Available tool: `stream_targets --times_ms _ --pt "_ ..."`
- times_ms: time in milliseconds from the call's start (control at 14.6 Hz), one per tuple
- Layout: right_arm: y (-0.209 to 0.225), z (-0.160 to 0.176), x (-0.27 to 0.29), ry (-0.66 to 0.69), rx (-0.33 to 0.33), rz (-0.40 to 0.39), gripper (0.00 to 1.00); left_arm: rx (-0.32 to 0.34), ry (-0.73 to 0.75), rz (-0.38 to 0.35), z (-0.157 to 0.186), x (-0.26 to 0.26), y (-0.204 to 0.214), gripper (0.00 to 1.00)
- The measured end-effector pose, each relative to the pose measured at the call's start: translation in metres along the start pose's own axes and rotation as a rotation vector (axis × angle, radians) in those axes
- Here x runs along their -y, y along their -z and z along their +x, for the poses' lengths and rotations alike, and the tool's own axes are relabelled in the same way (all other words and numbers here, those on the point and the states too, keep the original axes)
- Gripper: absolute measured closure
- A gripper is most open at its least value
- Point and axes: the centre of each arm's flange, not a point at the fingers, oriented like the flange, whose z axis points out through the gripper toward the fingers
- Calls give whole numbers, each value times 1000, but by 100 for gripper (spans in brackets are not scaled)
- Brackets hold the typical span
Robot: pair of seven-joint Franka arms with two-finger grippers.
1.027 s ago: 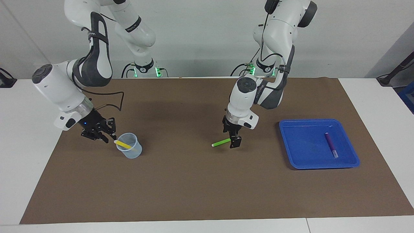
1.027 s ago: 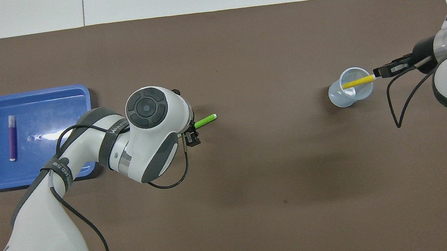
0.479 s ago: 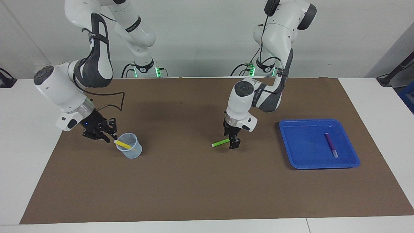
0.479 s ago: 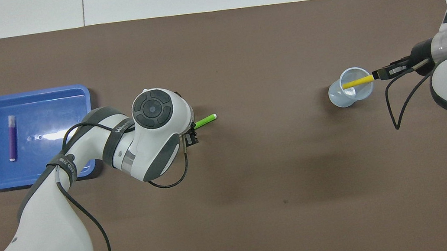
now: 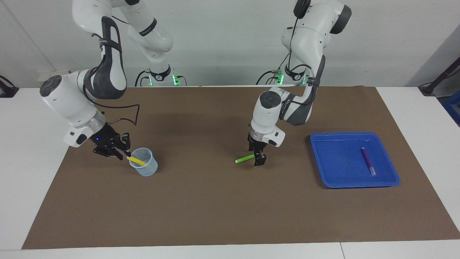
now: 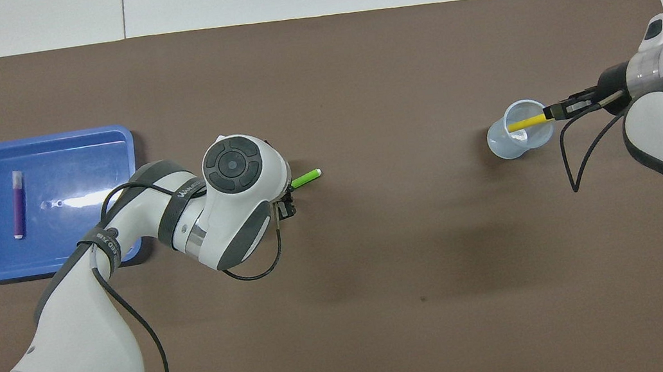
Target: Right arm passes pens to left for tray arrangement
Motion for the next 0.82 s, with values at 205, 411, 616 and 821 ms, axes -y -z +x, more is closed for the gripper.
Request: stream_targets --times_ms 205,411,616,821 --pt "-3 1 6 -4 5 3 67 -1 -2 0 0 1 -1 30" --pt "-5 1 8 -4 6 3 67 -5 -4 4 1 3 -3 55" --pt "-8 -1 7 -5 7 3 67 -4 -9 2 -1 4 -3 75" --pt "-10 -2 7 -6 2 -1 67 -12 -24 -7 -2 5 -3 83"
